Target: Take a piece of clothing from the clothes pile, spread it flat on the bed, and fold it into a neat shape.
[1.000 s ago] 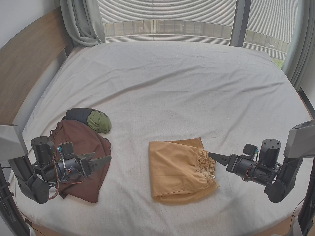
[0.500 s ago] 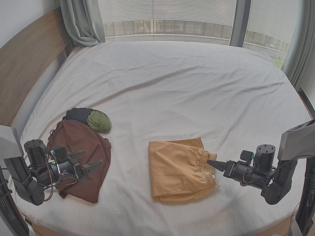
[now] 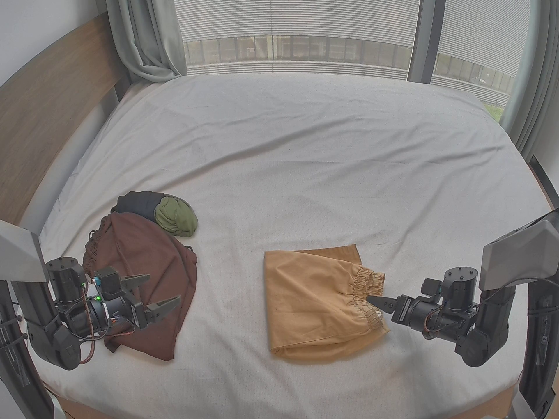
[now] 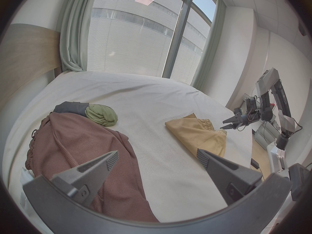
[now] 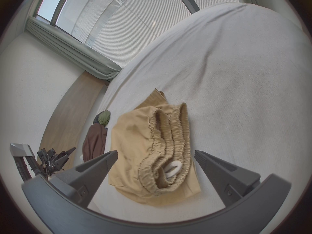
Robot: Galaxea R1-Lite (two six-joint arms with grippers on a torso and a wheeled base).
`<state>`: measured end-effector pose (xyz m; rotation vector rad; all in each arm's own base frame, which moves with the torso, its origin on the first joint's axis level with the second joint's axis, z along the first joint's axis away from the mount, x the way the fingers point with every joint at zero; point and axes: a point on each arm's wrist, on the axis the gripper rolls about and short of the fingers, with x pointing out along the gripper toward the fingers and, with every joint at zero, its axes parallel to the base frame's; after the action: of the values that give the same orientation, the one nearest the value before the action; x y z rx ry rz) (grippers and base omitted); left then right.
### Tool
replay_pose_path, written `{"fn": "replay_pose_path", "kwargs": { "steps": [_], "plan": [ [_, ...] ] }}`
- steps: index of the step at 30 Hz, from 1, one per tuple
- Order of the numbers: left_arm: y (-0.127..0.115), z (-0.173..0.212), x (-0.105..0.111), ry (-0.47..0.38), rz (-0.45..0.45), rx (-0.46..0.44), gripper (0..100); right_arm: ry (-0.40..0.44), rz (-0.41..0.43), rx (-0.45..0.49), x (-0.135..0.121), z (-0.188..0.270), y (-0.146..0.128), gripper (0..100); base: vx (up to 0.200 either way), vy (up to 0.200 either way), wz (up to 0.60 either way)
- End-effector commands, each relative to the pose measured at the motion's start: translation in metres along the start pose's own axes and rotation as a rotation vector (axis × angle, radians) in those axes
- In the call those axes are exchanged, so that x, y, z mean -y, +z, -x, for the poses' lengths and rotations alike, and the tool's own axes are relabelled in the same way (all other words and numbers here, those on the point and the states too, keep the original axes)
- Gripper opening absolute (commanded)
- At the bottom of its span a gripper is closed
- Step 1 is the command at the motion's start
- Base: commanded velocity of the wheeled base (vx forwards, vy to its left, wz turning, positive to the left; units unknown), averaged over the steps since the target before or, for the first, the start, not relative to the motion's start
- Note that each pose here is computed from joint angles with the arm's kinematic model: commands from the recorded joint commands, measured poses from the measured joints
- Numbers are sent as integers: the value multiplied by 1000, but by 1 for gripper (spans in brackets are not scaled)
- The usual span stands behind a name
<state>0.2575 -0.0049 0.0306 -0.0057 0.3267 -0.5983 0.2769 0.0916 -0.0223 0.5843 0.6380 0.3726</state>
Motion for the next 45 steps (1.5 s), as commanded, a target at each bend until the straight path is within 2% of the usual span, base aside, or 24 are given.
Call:
{"fn": "replay_pose_path", "kwargs": {
  "steps": [1, 7, 15, 25, 44, 45],
  "plan": [
    [-1, -1, 0, -3, 6, -4, 100, -32, -13, -38, 10, -8, -11, 100, 0, 0, 0],
    [-2, -1, 2, -9, 6, -7, 100, -51, -35, -63, 19, -17, -19, 100, 0, 0, 0],
    [-1, -3, 6, -29, 4, -6, 100, -43, -50, -83, 18, -24, -26, 100, 0, 0, 0],
    [3, -1, 7, -32, -1, 8, 100, -9, -80, -122, 3, -32, -40, 100, 0, 0, 0],
    [3, -1, 7, -31, -3, 8, 100, -45, -76, -78, 7, -46, -42, 100, 0, 0, 0],
    [3, -1, 7, -31, -3, 8, 100, -45, -76, -78, 7, -46, -42, 0, 0, 0, 0]
  ]
}}
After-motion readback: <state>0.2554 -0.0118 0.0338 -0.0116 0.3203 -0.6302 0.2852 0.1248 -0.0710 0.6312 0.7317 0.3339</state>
